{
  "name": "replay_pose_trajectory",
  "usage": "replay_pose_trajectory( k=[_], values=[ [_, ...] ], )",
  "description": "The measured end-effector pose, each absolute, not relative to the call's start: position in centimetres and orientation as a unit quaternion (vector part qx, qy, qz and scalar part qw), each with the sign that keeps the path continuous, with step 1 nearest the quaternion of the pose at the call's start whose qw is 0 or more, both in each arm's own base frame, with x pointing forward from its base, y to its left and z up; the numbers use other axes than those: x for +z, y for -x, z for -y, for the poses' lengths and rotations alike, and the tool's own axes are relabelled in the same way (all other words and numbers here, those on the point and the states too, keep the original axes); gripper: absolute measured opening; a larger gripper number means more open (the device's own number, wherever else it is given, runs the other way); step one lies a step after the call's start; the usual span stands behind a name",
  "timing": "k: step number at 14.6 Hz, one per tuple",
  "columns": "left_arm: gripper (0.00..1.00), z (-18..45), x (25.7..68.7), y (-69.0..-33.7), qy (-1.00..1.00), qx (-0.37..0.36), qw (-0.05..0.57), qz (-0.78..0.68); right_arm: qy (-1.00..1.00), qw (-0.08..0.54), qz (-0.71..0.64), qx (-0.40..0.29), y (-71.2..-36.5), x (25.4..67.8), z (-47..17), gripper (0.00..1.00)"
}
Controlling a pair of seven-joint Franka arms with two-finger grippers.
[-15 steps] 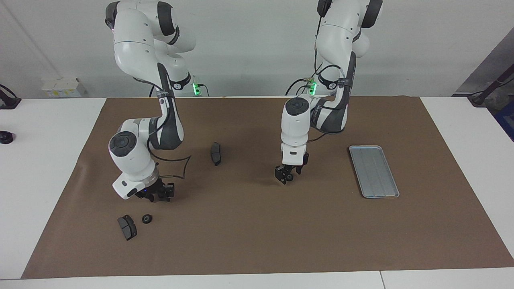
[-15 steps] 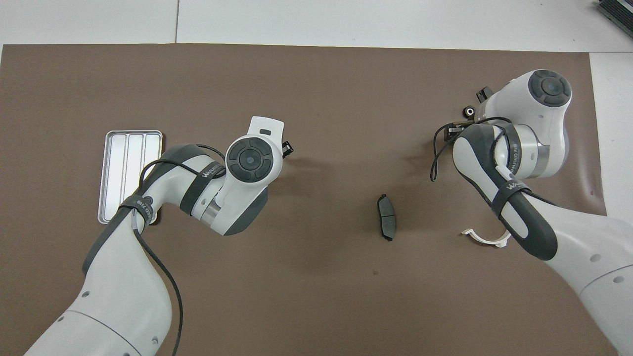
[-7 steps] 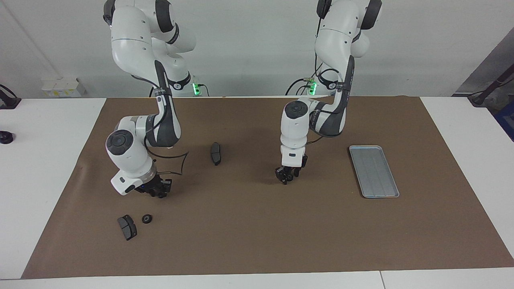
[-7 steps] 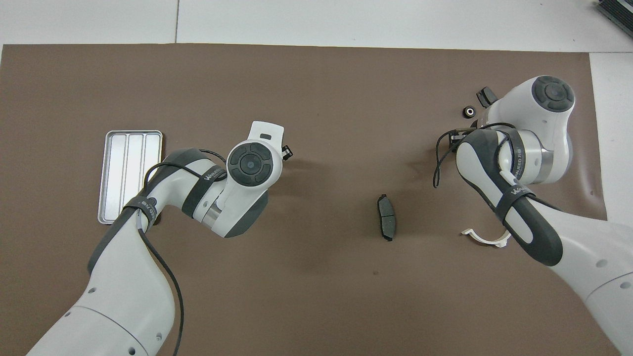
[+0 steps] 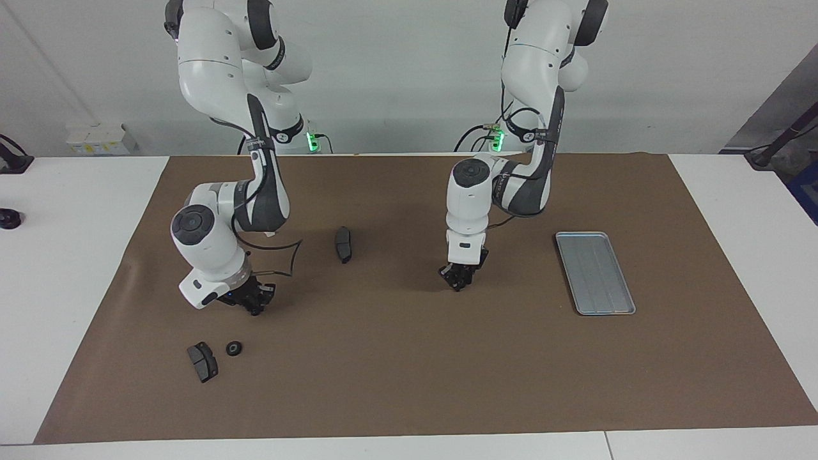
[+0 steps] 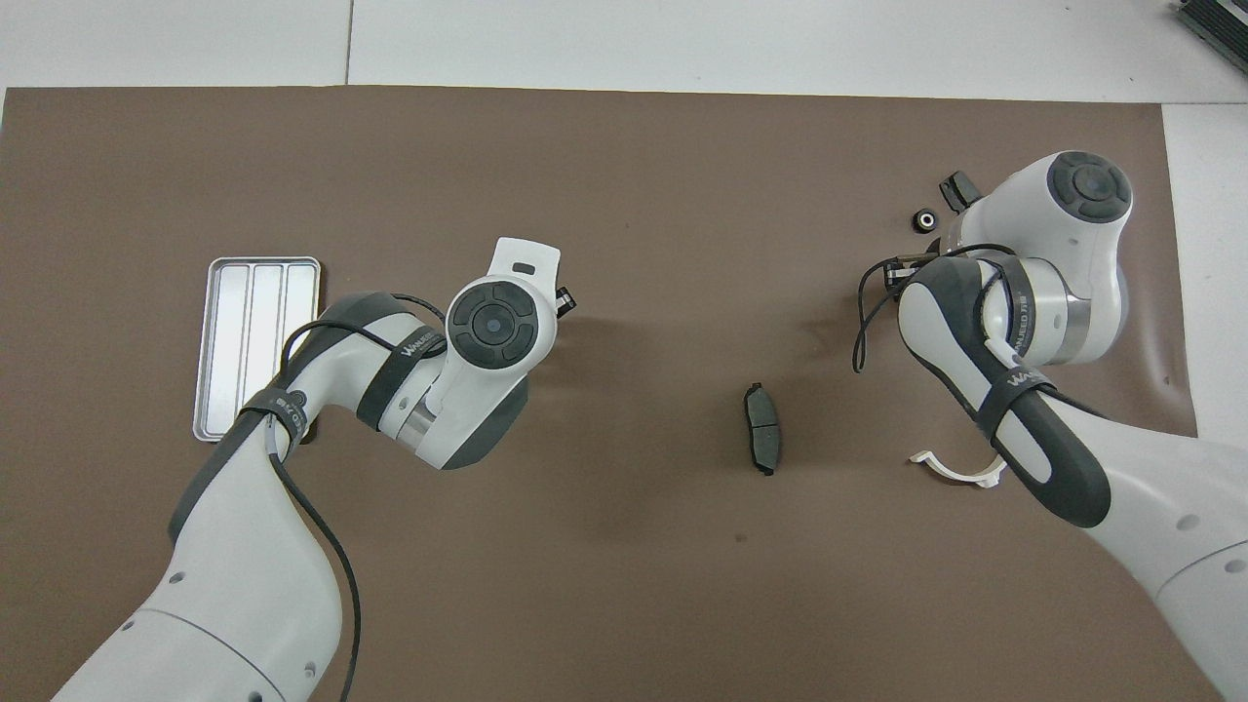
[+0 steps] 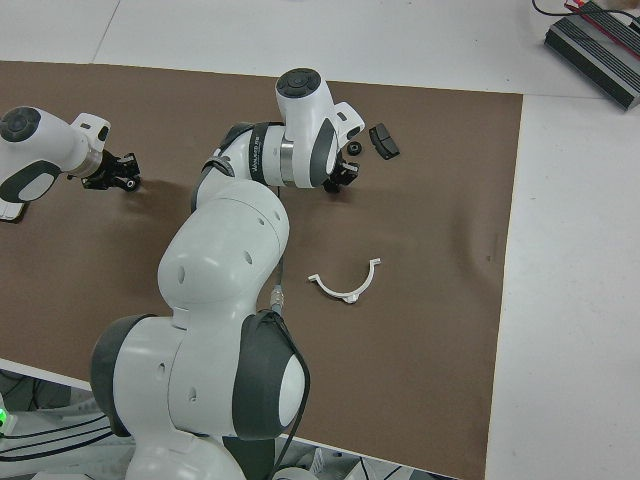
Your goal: Pick bearing gear from pile to tray
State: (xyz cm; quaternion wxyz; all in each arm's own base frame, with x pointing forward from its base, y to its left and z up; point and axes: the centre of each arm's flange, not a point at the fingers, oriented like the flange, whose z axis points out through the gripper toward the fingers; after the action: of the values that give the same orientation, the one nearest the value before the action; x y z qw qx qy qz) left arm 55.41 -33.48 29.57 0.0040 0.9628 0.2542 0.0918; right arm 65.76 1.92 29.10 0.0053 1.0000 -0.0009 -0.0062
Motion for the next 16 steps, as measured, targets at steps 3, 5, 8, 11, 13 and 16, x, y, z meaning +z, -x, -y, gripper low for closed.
replay_pose_trajectory(
  k=[3, 5, 8, 11, 13, 16],
  values=[
    [0.36, 30.7, 32.0, -56.9, -0.968, 0.090, -0.016, -0.234, -1.000, 0.003, -0.004, -0.001, -65.9, 29.7, -2.6, 0.22],
    [0.36, 25.4, 36.2, -58.7, -0.972, 0.085, -0.028, -0.218, -1.000, 0.000, -0.022, 0.008, -66.1, 31.9, -4.9, 0.22],
    [0.36, 15.6, 41.5, -60.2, -0.982, 0.058, -0.021, -0.180, -0.997, -0.005, -0.070, 0.034, -65.8, 36.3, -12.5, 0.22],
    [0.36, 7.0, 41.8, -60.7, -0.989, 0.038, -0.021, -0.143, -0.994, -0.016, -0.095, 0.058, -63.9, 38.0, -22.0, 0.22],
    [0.36, 2.9, 40.0, -60.3, -0.992, 0.028, -0.020, -0.119, -0.990, -0.030, -0.112, 0.080, -62.1, 38.4, -27.9, 0.22],
    [0.36, 0.2, 35.6, -58.6, -0.993, 0.041, -0.016, -0.111, -0.983, -0.065, -0.122, 0.122, -59.1, 39.3, -35.6, 0.22]
  ],
)
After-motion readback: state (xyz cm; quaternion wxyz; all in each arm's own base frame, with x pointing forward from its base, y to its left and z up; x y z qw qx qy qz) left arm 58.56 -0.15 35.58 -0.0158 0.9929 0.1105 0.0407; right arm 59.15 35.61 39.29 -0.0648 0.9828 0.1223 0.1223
